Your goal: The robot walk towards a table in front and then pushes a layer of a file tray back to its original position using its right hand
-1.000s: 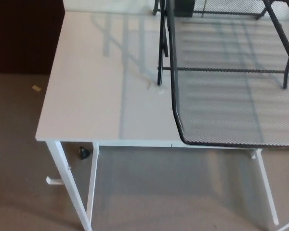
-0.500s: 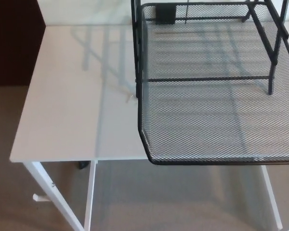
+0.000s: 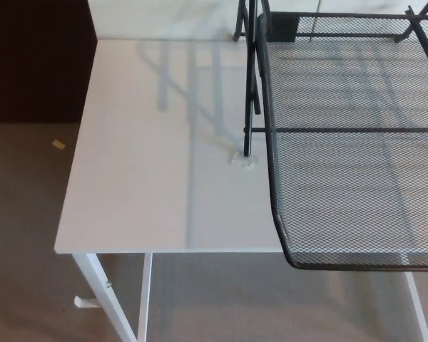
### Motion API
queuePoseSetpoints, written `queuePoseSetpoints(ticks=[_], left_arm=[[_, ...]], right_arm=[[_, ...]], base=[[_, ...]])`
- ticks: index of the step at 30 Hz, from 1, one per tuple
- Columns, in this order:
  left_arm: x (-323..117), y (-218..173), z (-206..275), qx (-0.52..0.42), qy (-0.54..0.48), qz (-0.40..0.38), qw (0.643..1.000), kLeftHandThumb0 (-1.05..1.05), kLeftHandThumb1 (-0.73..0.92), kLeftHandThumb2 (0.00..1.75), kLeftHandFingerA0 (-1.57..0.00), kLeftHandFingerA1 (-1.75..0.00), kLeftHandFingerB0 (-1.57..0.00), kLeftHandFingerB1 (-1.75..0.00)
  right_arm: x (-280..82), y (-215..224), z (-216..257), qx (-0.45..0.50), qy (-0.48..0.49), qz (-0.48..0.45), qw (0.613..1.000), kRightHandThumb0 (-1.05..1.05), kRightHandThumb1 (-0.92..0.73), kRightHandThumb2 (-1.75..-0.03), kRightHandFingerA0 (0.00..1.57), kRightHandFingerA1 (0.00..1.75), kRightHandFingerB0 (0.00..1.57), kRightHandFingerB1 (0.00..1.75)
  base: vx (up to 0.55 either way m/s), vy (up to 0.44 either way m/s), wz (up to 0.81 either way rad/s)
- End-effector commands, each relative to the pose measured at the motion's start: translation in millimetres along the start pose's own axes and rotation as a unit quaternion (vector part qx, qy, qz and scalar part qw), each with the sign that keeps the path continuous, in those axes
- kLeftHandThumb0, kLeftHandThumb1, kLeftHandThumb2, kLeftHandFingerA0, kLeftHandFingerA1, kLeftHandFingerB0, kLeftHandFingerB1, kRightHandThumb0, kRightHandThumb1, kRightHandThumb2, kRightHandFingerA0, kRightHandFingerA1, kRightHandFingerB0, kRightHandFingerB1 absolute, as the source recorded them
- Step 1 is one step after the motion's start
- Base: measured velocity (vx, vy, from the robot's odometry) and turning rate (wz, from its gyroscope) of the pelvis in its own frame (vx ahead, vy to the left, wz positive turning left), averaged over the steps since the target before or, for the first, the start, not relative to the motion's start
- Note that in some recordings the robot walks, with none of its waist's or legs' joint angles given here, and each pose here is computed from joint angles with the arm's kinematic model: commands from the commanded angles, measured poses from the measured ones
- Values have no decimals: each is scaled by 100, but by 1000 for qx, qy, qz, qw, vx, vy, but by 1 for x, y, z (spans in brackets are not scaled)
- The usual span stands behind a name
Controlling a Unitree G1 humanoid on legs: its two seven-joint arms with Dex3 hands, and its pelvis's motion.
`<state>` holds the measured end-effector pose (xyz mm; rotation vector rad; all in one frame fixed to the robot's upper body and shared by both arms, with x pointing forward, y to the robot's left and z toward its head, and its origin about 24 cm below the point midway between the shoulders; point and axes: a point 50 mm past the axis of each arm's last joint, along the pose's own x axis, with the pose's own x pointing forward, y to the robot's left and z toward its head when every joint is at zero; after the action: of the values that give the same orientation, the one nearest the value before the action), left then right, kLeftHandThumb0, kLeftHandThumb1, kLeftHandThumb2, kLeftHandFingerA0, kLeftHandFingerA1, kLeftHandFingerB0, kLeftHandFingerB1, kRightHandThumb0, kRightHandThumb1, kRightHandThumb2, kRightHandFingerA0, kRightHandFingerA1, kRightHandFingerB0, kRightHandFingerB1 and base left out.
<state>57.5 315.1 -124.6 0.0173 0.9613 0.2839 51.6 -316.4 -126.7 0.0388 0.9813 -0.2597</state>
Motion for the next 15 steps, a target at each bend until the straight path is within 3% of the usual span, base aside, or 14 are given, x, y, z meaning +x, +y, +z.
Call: queuePoseSetpoints(ticks=[1,15], left_arm=[[-1,3,0,10,1,7,1000,-1,44,87,-42,-60,-19,-49],[-1,3,1,17,-2,2,1000,-2,44,87,-42,-60,-19,-50]], right_arm=[[-3,-5,-1,-14,3,-16,1000,-27,-62,-58,51,38,32,33],[-2,3,7,-47,-31,-4,998,-28,-58,-57,56,39,34,33]], base=[[0,0,0],[-20,-16,1]])
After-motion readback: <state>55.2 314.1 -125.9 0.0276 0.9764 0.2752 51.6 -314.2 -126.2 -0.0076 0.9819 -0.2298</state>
